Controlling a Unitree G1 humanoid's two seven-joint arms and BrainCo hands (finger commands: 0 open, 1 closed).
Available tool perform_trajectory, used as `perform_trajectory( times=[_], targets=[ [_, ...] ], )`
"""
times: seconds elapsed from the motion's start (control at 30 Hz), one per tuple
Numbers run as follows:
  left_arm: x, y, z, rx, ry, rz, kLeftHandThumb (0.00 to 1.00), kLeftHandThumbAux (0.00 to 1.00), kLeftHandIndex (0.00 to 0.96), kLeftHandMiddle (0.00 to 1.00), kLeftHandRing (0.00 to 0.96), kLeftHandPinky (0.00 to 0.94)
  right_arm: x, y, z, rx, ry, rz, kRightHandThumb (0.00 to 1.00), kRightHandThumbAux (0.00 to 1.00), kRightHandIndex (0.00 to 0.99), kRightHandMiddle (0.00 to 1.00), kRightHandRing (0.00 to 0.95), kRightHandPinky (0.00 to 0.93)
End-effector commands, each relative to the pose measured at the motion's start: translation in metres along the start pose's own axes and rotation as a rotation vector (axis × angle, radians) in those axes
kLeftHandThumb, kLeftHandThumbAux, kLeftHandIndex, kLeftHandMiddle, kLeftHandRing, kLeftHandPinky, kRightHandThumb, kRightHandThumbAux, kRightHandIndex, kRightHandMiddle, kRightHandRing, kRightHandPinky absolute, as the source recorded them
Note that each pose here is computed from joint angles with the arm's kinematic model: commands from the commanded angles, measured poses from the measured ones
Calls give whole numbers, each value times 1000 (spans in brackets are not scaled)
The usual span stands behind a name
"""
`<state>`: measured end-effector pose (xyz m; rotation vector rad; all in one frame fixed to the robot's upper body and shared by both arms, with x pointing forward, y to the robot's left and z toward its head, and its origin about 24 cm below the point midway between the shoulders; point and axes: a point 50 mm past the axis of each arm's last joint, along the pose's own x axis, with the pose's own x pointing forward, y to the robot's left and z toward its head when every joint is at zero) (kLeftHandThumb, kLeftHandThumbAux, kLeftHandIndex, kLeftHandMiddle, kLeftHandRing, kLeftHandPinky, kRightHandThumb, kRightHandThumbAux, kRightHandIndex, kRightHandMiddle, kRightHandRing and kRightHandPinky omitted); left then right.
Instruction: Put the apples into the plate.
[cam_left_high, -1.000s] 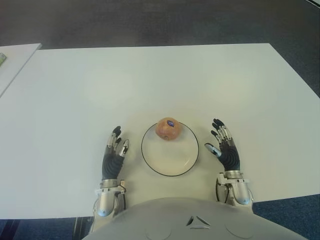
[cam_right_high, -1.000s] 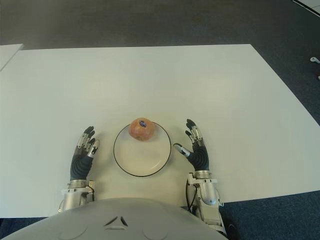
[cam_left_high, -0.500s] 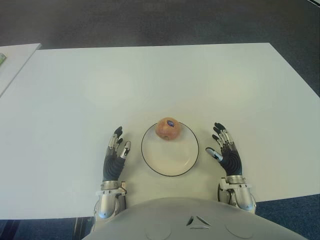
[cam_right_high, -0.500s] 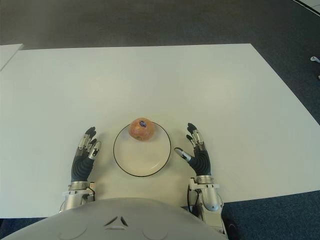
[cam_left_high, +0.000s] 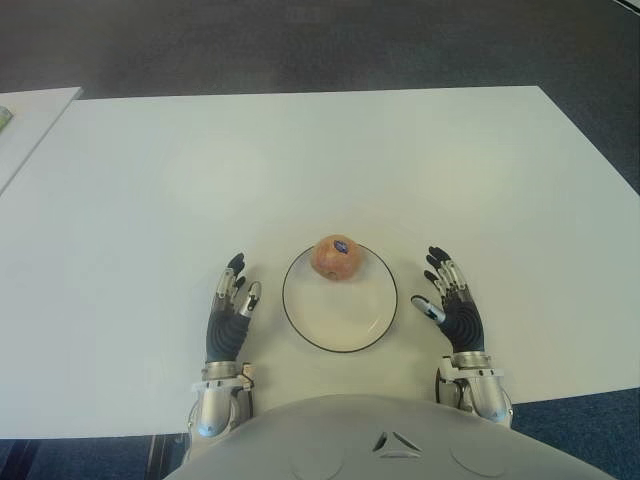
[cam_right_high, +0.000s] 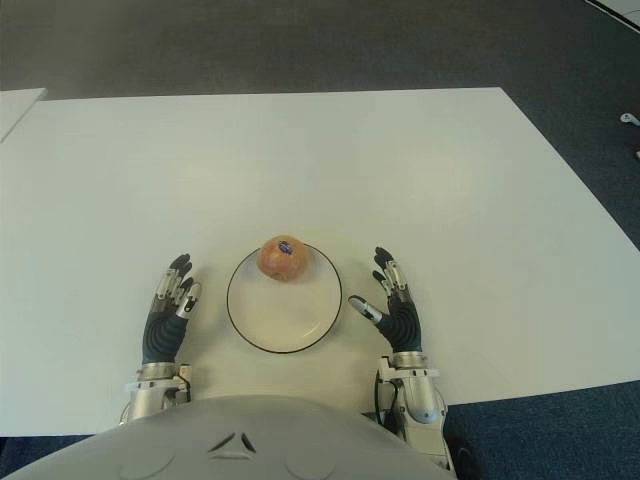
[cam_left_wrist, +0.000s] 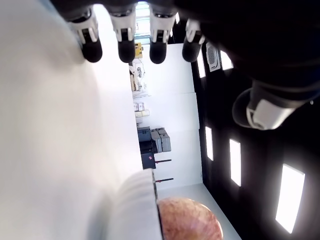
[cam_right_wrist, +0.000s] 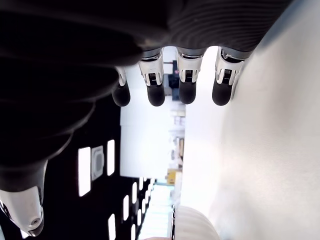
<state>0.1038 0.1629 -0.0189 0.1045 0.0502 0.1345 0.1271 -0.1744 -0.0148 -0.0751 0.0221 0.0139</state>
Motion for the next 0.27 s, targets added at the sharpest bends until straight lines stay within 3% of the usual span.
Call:
perform_trajectory(
  times=[0.03,0.27],
  targets=[
    [-4,-4,-3,-22,44,-24,12,400,0,0,0,1,-20,2,-25,13,186,7,69,597,0,0,0,0],
    [-6,-5,-2,-34,49,-30,13,398,0,0,0,0,-21,1,-25,12,186,11,66,590,0,0,0,0]
  ],
)
